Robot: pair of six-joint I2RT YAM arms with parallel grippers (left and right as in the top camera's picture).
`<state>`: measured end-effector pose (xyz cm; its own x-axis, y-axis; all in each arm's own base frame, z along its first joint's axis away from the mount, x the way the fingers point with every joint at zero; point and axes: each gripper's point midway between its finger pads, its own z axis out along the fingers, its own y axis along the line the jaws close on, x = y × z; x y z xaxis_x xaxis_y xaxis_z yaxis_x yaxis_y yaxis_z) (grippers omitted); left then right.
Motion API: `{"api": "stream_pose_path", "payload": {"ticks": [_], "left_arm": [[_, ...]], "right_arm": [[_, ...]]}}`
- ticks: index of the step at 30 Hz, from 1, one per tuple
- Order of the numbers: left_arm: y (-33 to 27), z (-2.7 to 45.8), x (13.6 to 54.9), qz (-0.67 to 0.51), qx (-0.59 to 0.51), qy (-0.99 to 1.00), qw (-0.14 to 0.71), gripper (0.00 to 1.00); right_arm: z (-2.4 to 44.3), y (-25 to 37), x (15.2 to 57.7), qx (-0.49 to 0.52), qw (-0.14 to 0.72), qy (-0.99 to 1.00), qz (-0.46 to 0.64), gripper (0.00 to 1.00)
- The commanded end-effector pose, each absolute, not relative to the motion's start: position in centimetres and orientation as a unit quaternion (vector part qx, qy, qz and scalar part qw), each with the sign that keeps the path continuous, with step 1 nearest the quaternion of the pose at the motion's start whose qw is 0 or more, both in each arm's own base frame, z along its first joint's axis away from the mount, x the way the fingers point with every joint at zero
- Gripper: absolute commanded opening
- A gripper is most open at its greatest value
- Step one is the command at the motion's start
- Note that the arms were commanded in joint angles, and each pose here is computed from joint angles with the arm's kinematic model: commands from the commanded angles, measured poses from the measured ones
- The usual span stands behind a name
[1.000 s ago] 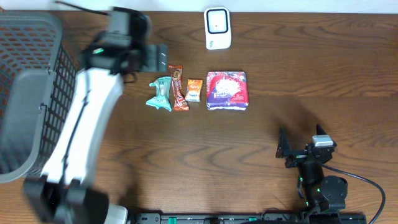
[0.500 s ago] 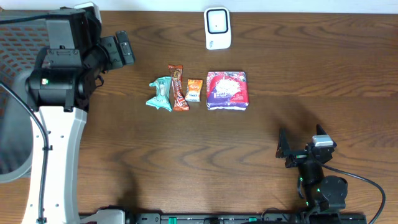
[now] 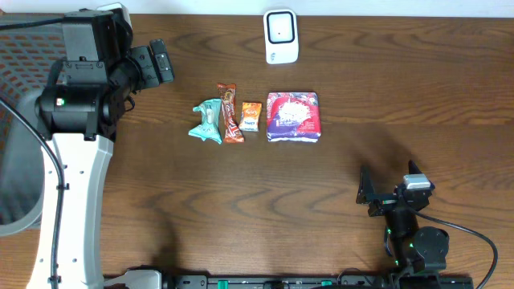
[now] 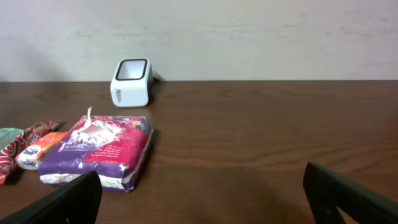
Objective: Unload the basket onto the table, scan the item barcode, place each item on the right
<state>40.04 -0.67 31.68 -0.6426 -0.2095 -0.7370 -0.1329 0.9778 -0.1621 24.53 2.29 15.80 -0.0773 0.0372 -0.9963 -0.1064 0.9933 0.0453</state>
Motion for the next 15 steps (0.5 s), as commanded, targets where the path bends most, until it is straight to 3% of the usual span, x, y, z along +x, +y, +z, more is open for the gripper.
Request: {"api": "stream_pose_path", "payload": {"ticks": [1,5,8,15], "left_arm": [[-0.4,31.9,40.2,-0.041,-0.100,0.904,0.415,0.98],[-0.4,31.9,40.2,-0.041,-0.100,0.904,0.415,0.98],[-0.4,31.9,40.2,-0.041,-0.100,0.904,0.415,0.98],[-0.4,31.9,40.2,-0.041,-0.100,0.904,0.415,0.98]], "right_arm": [[15.8,1.9,24.6,-0.014,0.680,0.731,0.045,0.99],[16.5,1.1,24.6,0.003,0.692,0.721,0.033,0.99],[19.2,3.7,24.3,-0.013,0.720,0.682,0.128,0.99],[30.7,4.0,20.4,-0.030,0.859,0.483,0.165,0.99]]}}
